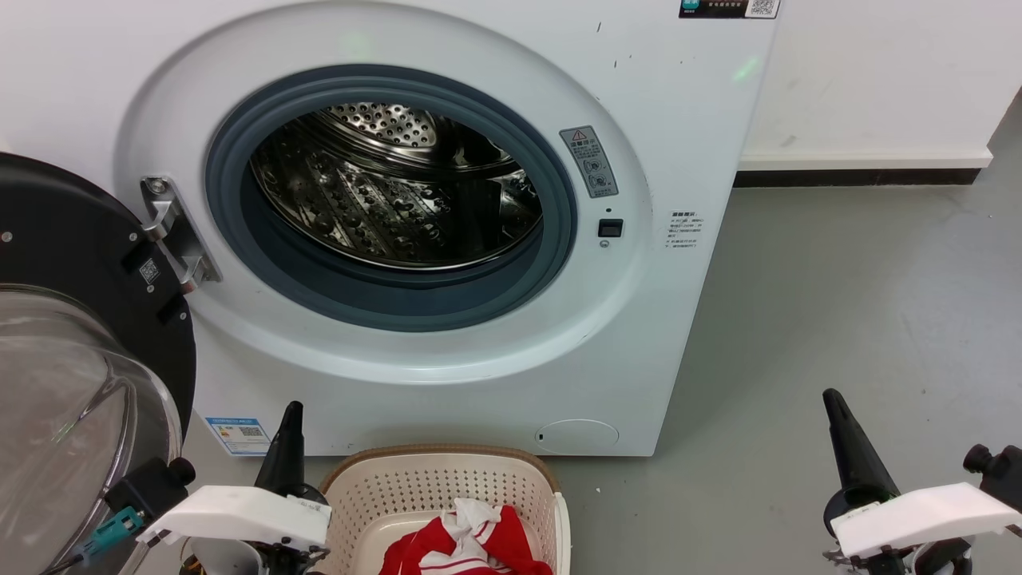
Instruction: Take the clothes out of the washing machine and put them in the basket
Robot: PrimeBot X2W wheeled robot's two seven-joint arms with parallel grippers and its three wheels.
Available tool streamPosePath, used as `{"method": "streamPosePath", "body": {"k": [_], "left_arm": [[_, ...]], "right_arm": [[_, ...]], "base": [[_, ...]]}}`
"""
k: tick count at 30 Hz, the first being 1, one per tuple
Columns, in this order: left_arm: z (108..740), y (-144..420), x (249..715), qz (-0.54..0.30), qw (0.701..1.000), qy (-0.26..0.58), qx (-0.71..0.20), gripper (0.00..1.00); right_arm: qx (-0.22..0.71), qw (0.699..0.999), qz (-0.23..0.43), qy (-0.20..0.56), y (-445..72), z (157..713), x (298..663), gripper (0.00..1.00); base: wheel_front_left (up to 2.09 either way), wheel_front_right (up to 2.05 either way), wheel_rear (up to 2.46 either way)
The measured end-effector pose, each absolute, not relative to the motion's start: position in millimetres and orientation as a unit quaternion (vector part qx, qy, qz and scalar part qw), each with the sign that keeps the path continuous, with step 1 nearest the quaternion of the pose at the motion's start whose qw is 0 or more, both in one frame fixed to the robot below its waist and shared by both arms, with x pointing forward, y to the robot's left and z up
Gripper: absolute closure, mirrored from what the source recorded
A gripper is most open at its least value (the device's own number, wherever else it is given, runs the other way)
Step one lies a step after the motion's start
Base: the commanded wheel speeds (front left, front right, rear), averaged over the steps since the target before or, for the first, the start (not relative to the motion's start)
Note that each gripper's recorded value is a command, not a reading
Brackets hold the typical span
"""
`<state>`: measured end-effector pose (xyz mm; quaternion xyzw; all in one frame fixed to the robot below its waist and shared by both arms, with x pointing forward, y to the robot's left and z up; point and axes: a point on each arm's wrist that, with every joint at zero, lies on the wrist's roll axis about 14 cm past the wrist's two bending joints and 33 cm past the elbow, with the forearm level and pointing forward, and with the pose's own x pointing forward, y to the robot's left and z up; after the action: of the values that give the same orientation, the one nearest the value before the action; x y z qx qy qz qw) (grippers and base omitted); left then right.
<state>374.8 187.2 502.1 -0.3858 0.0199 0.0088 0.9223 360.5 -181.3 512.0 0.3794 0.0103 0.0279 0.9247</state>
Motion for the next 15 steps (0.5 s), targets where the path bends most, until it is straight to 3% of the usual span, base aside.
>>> {"method": "streamPosePath", "body": {"k": [15], "left_arm": [[499.4,191.2,376.8,0.014,0.883,0.024,-0.469,1.0]], "right_arm": [[0.465,0.885,0.019,0.014,-185.5,508.6,365.6,1.0]], "base": [[0.0,0.0,0.0]]}}
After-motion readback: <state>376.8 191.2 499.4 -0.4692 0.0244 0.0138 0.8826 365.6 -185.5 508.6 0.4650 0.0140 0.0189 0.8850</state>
